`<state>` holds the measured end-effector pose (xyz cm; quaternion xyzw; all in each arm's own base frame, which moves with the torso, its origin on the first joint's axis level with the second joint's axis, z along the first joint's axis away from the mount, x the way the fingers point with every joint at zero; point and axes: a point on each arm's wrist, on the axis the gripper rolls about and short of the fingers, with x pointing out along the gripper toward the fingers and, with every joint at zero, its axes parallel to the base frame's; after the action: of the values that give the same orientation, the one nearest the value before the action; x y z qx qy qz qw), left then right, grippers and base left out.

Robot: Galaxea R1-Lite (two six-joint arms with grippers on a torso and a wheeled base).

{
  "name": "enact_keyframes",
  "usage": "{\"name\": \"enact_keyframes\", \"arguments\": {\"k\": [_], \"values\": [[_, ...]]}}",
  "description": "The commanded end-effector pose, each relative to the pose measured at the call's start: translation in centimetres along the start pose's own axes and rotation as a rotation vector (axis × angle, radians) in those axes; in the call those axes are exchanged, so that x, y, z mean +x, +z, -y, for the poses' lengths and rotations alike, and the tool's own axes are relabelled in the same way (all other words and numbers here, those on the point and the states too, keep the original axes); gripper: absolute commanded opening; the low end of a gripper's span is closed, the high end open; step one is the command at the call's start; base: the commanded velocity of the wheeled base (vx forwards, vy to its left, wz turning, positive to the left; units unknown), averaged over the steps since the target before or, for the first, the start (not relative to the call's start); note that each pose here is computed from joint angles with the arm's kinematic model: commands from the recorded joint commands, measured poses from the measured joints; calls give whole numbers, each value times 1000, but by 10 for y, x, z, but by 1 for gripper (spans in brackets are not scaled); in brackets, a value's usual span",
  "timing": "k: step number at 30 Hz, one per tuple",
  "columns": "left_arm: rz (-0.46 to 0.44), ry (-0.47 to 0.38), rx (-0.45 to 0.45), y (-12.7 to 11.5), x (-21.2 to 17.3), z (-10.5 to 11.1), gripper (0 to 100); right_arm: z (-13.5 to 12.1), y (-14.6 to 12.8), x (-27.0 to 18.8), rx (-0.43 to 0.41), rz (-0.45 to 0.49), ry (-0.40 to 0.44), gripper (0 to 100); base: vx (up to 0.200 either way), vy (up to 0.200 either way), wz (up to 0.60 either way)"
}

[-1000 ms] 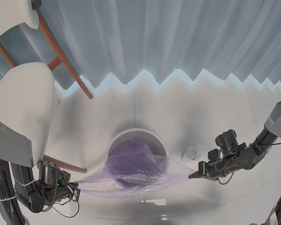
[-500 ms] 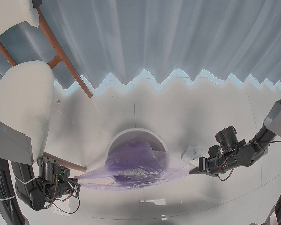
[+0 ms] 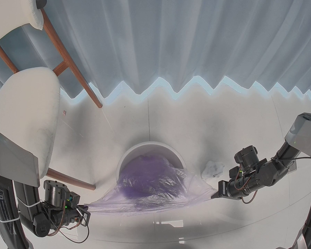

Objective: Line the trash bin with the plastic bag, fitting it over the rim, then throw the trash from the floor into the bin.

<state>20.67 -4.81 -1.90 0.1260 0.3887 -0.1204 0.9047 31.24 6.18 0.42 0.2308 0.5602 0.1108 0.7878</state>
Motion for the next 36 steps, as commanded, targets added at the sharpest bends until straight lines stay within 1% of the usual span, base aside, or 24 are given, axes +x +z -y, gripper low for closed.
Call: {"name": "enact_keyframes", "arguments": {"k": [1, 5, 6, 7, 8, 9, 10, 12, 14, 17, 23, 24, 27, 31, 32, 33, 36], "values": [[14, 13, -5, 5, 11, -1, 0, 4, 4, 12, -2, 19, -25, 0, 0, 0, 0], [40, 41, -4, 11, 15, -1, 0, 5, 9, 19, -18, 80, -26, 0, 0, 0, 0], [40, 41, -4, 11, 15, -1, 0, 5, 9, 19, -18, 80, -26, 0, 0, 0, 0], [72, 58, -11, 19, 20, -3, 0, 5, 13, 21, -22, 134, -23, 0, 0, 0, 0], [99, 67, -21, 24, 22, -4, 0, 5, 16, 22, -20, 167, -16, 0, 0, 0, 0], [102, 67, -21, 25, 22, -4, 0, 5, 16, 22, -18, 172, -15, 0, 0, 0, 0], [140, 72, -37, 31, 24, -5, 0, 3, 19, 21, -9, 215, -2, 0, 0, 0, 0], [195, 71, -41, 37, 23, -3, 0, 0, 23, 18, -1, 258, 23, 0, 0, 0, 0], [235, 68, -38, 40, 20, -1, 0, -3, 24, 14, 1, 279, 36, 0, 0, 0, 0], [267, 71, -41, 44, 17, -1, 0, -7, 25, 6, -8, 303, 50, 0, 0, 0, 0], [278, 72, -42, 46, 16, -2, 0, -10, 25, 4, -15, 308, 56, 0, 0, 0, 0], [276, 71, -39, 45, 15, -1, 0, -9, 22, 4, -23, 299, 50, 100, 0, 0, 0], [262, 66, -36, 42, 12, 0, 0, -12, 19, 1, -18, 297, 57, 100, 0, 0, 0], [271, 59, -31, 42, 5, 1, 0, -24, 3, -14, -38, 283, 79, 100, 0, 0, 0], [271, 57, -32, 42, 5, 2, 0, -25, 3, -15, -40, 284, 81, 100, 0, 0, 0], [273, 54, -29, 42, 3, 3, 0, -35, -6, -23, -62, 278, 100, 100, 0, 0, 0], [277, 46, -27, 42, 0, 4, 0, -47, -21, -30, -101, 256, 119, 100, 0, 0, 0]]}}
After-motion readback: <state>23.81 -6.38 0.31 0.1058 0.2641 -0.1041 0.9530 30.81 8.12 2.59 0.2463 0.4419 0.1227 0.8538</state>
